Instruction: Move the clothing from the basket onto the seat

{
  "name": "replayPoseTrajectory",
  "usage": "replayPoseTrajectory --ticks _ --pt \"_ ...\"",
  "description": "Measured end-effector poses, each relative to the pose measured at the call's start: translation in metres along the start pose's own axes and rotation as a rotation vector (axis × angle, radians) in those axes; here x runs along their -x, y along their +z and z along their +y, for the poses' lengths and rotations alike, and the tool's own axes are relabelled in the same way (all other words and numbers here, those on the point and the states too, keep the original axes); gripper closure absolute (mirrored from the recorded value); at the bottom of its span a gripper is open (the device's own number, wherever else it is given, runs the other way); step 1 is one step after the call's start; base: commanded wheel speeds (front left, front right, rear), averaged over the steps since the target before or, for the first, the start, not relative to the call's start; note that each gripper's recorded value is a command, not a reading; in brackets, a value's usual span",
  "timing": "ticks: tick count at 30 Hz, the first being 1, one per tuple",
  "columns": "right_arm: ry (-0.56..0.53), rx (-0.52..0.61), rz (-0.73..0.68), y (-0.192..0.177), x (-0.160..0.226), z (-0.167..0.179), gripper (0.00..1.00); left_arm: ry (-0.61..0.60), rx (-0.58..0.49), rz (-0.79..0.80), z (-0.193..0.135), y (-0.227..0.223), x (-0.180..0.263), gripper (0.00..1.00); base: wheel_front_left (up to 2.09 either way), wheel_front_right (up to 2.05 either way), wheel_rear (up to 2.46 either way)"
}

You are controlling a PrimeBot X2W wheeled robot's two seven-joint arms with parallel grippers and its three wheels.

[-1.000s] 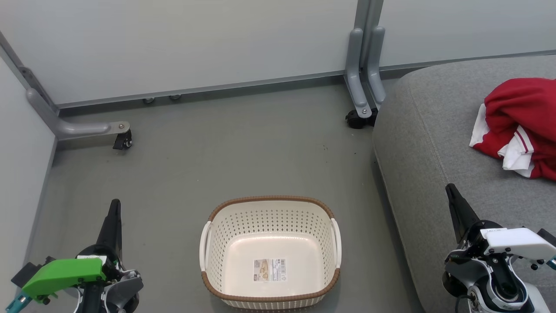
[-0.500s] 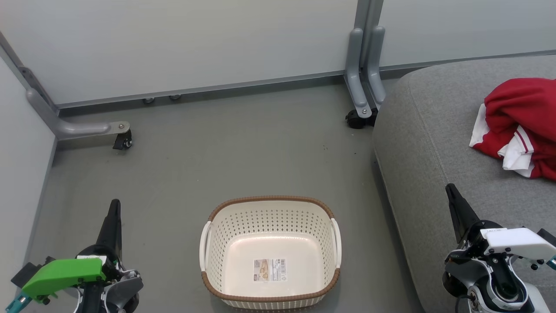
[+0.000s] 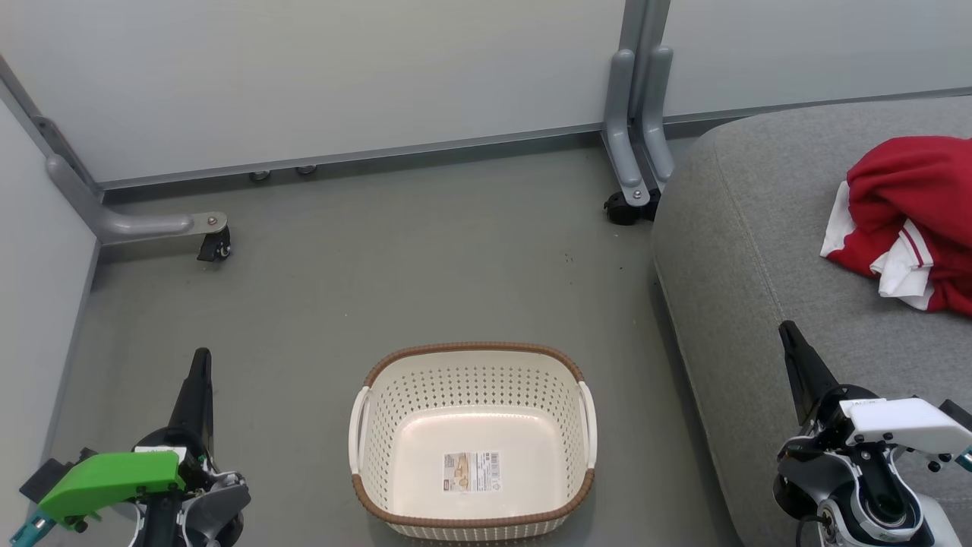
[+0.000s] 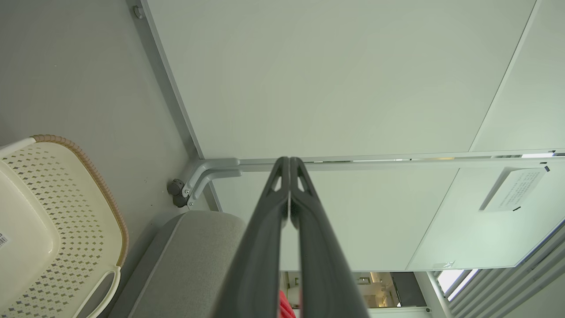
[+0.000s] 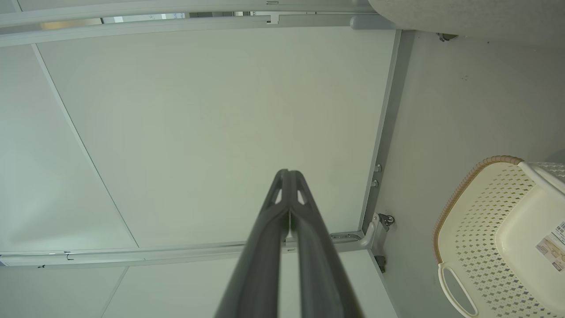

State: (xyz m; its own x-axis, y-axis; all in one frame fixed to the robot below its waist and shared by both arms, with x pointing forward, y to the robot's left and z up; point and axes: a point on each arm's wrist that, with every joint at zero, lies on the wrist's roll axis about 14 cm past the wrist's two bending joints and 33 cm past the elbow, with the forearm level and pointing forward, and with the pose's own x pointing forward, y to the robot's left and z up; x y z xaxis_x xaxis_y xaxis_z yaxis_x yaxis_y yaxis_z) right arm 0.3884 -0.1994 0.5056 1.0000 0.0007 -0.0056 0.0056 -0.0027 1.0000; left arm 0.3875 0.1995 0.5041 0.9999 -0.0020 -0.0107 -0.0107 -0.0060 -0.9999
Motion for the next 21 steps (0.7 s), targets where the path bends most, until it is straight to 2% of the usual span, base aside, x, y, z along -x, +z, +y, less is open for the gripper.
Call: replayPoseTrajectory --ticks 21 --pt "0.0 0.0 0.0 0.0 0.0 0.0 1.0 0.0 0.0 -0.001 -0.0001 0.0003 0.0 1.0 0.0 0.0 0.0"
